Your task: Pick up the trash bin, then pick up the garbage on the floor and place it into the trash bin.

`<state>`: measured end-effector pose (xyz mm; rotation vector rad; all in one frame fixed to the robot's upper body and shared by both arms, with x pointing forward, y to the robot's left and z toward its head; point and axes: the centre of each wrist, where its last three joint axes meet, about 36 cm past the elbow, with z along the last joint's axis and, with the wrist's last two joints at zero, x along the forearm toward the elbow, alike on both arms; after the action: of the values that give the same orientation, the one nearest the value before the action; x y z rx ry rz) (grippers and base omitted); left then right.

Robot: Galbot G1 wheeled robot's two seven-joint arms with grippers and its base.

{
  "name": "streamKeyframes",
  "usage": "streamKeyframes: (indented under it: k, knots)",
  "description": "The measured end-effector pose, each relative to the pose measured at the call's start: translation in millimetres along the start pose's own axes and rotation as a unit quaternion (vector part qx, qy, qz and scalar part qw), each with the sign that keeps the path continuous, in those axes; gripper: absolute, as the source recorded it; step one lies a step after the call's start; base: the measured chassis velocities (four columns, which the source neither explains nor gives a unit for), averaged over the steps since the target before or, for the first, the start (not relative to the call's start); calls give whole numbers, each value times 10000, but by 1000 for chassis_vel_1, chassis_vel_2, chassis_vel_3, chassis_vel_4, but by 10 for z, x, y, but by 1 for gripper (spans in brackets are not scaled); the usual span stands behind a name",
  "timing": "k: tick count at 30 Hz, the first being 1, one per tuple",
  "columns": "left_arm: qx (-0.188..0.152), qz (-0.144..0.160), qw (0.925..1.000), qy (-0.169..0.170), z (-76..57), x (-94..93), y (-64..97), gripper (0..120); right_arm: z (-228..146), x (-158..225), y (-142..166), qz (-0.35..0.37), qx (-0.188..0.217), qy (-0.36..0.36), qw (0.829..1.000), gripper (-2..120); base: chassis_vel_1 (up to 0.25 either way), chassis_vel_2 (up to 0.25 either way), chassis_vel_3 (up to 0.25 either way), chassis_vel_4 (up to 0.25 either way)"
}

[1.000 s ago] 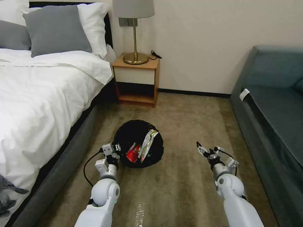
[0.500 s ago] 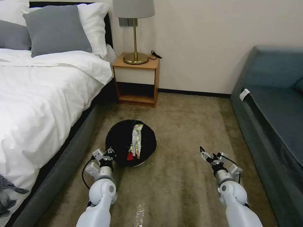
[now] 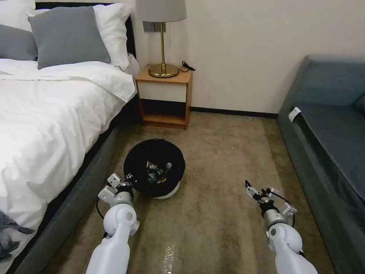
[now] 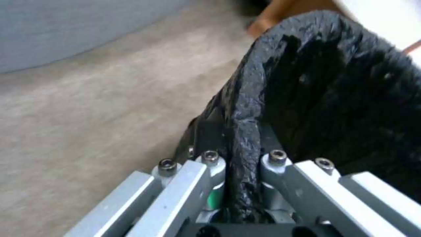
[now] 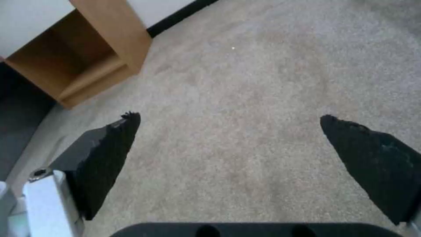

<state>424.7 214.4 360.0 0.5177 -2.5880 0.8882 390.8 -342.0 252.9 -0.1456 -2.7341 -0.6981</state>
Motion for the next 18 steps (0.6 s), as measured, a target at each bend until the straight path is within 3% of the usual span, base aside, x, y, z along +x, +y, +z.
streamKeyframes:
  k: [2, 4, 6, 12, 14, 16, 18]
  knots:
    - [-65, -263, 9996, 97, 4, -39, 11, 4, 11, 15, -1, 2, 11, -14, 10000, 100, 0, 0, 0, 0]
    - [-74, -321, 9994, 116, 0, -49, 11, 4, 16, 19, -3, 4, 14, -16, 10000, 100, 0, 0, 0, 0]
    - [-121, -657, 9975, 230, -11, -91, -2, 4, 49, 46, -14, 4, 35, -14, 10000, 100, 0, 0, 0, 0]
    - [-172, -764, 9966, 260, 6, -129, -19, 20, 99, 89, -37, 8, 83, -7, 10000, 100, 0, 0, 0, 0]
    - [-196, -752, 9966, 271, 23, -129, -33, 32, 120, 116, -57, 20, 92, 1, 10000, 100, 0, 0, 0, 0]
    - [-202, -744, 9967, 272, 25, -128, -37, 34, 123, 122, -61, 21, 95, 2, 10000, 100, 0, 0, 0, 0]
    - [-234, -700, 9970, 252, 31, -109, -59, 46, 124, 155, -83, 1, 116, 5, 9999, 100, 0, 0, 0, 0]
